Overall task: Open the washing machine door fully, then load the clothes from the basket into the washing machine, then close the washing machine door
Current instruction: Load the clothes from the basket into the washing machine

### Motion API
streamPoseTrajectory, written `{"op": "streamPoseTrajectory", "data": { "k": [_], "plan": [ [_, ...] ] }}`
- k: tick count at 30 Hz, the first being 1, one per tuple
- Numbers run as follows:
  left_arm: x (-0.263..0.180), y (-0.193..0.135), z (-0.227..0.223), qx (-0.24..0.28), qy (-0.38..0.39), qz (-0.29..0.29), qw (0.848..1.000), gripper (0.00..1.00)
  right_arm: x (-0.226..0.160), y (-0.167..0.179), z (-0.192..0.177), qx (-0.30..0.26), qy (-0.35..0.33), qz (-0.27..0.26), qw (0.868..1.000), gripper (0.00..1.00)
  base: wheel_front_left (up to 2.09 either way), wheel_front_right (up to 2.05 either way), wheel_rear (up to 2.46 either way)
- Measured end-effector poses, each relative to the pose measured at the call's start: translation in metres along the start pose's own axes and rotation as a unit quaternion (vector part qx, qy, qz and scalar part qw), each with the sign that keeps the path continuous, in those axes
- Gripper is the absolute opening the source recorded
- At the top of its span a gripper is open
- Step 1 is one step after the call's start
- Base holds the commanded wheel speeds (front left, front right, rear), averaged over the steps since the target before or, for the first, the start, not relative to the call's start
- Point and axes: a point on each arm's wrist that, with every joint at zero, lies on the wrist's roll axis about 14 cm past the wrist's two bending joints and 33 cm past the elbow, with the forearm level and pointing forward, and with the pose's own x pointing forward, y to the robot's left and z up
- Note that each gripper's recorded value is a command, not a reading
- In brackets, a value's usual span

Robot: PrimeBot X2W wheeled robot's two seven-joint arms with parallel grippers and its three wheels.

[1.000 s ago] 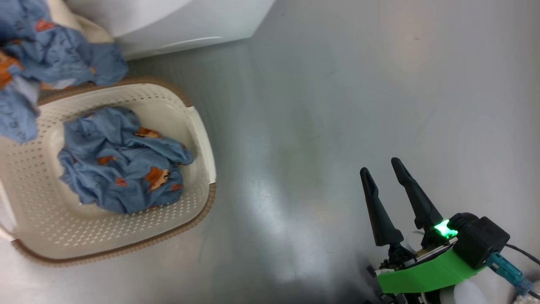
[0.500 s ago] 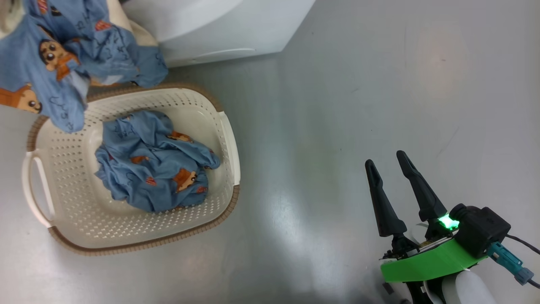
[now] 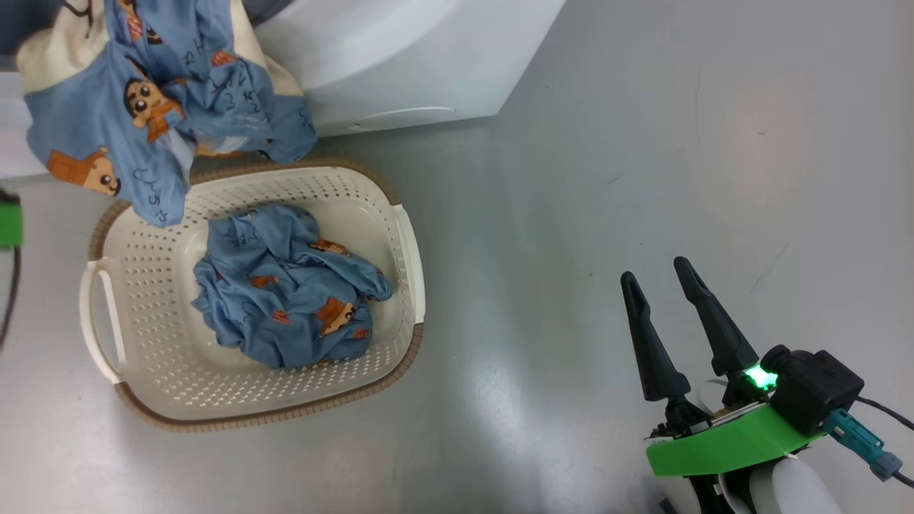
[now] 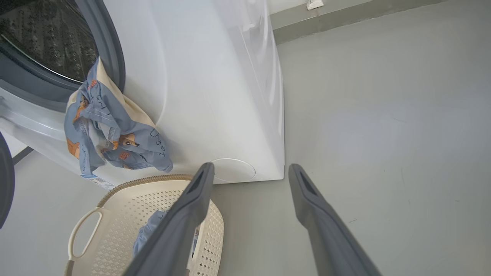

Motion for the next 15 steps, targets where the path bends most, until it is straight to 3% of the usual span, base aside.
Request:
{"op": "streamPoseTrajectory", "data": {
  "k": [15],
  "plan": [
    [-0.069, 0.01, -0.035, -0.029, 0.058, 0.061, 0.996, 1.0, 0.002, 0.009, -0.001, 0.001, 0.002, 0.014, 1.0, 1.0, 0.0, 0.0, 0.0]
  ]
}}
